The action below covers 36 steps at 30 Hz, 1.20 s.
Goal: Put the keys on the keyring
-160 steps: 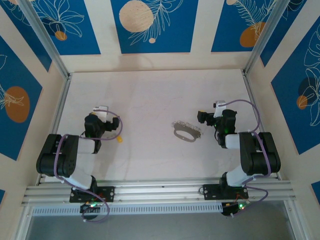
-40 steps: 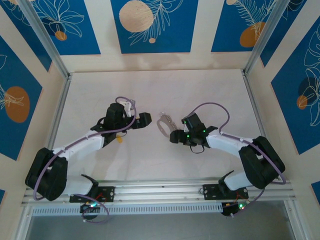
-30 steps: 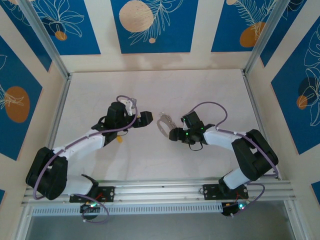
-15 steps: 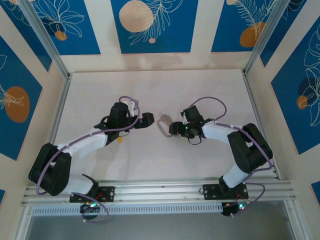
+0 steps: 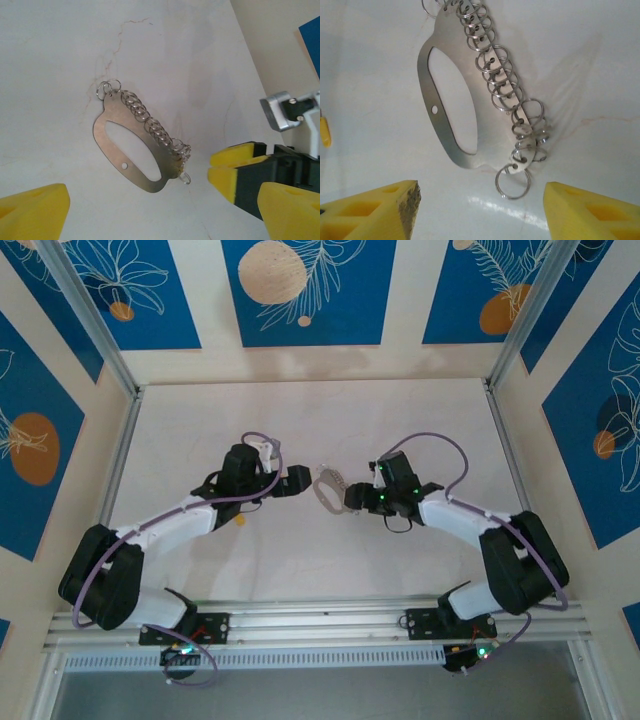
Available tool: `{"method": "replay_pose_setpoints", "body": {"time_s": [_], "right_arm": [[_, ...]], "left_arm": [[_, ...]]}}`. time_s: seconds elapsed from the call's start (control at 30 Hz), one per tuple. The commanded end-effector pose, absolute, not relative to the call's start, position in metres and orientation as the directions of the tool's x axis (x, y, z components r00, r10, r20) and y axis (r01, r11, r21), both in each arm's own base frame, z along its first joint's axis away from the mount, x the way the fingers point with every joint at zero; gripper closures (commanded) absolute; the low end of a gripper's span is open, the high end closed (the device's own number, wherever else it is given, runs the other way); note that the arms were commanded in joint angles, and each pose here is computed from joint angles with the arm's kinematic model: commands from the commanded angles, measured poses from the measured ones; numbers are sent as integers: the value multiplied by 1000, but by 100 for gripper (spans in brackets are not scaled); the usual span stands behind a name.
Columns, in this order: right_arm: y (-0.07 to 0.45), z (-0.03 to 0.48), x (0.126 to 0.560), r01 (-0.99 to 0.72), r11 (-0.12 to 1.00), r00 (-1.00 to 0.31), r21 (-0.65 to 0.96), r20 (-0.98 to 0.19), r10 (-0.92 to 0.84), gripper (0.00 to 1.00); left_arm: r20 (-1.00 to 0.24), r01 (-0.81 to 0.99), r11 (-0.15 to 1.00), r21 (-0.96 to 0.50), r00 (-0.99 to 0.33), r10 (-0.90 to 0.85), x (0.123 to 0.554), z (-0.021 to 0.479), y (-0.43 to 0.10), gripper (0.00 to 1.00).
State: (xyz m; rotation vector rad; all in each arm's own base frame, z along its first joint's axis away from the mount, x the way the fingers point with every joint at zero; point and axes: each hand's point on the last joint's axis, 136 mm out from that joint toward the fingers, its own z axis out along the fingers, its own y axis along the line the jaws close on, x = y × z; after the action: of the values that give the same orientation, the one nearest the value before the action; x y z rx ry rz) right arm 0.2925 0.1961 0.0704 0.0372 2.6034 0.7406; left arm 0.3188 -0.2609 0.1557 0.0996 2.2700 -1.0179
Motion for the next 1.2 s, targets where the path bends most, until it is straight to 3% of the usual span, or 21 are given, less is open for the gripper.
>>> {"method": "replay_pose_setpoints", "body": {"time_s": [0.0,0.37,0.7,1.17], "right_arm": [[187,67,278,-79,874,-913,480,-387,130,34],[188,56,265,-127,921,-916,368,-400,34,35],[204,45,267,-245,950,-897,195,-417,-146,42],[209,33,275,-285,951,-886,121,-413,-213,53]], "left_arm": [[-625,366,683,-632,-761,-171,322,170,-269,4],[-625,373,679,-632,-764,-161,316,167,-269,3],[-627,370,685,-628,-761,-164,315,167,-267,3],[-628,368,689,-624,-761,-162,316,164,-267,3]]}}
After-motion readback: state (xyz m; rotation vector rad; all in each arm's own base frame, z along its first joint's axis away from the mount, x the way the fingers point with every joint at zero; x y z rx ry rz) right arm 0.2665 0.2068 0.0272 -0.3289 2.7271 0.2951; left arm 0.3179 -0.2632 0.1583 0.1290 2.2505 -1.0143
